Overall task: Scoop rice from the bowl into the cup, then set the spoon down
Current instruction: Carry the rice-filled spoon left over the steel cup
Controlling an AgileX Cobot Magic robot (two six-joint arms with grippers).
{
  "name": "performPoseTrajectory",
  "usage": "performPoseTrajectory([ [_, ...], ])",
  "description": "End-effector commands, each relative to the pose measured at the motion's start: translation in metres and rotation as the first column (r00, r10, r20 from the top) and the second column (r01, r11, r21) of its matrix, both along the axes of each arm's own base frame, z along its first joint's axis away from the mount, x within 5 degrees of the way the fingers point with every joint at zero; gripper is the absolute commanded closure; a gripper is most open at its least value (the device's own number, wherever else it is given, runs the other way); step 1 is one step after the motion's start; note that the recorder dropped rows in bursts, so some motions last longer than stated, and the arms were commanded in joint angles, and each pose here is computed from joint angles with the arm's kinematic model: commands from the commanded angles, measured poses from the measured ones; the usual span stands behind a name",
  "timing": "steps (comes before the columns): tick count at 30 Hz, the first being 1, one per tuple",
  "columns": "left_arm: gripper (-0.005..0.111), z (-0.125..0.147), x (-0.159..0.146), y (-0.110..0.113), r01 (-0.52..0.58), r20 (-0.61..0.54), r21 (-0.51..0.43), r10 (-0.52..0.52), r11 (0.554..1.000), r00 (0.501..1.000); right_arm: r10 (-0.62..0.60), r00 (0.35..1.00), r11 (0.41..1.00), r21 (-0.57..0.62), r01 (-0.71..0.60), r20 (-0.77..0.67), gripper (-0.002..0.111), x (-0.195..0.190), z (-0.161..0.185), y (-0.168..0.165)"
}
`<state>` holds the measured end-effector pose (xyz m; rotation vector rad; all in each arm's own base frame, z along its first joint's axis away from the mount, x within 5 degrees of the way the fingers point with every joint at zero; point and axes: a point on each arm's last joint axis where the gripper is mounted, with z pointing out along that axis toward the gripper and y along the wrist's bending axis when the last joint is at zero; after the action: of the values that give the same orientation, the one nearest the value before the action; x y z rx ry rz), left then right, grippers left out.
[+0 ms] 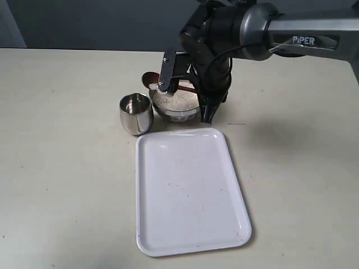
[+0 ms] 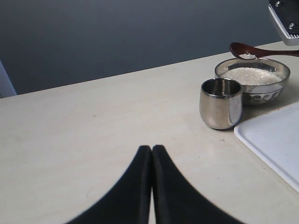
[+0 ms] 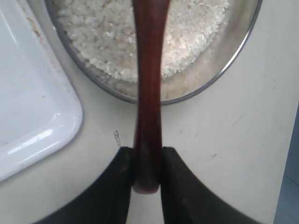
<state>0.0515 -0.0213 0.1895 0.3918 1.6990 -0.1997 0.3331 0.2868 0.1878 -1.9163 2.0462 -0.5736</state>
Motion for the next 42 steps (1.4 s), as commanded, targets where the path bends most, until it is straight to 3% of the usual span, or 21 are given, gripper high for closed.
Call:
performPoseTrajectory([
  [1,0.106,0.002,0.000,0.000,0.001,0.019,-0.009,-0.001,1.000,1.000,0.005,1.000,1.000,0.024,-0.005,-0.006,0.109,-0.005,0.006,0.004],
  [11,0.106,0.002,0.000,0.000,0.001,0.019,-0.009,-0.001,1.000,1.000,0.063,0.998,0.995,0.072,-0.065,0.029,0.109,-0.009,0.006,0.018],
  [19,0.106,0.002,0.000,0.000,0.001,0.019,-0.009,-0.001,1.000,1.000,0.043,0.999,0.998,0.054,-0.042,-0.020,0.109,-0.001,-0.018,0.036],
  [26,0.106,0.002,0.000,0.000,0.001,0.019,-0.009,-0.001,1.000,1.000,0.132,0.990,0.991,-0.034,-0.130,0.041,0.109,-0.009,-0.021,0.047],
  [42,0.106,0.002,0.000,0.000,0.001,0.019,-0.009,-0.001,1.000,1.000,0.107,0.982,0.991,-0.092,-0.094,0.158,0.109,-0.006,-0.014,0.047],
])
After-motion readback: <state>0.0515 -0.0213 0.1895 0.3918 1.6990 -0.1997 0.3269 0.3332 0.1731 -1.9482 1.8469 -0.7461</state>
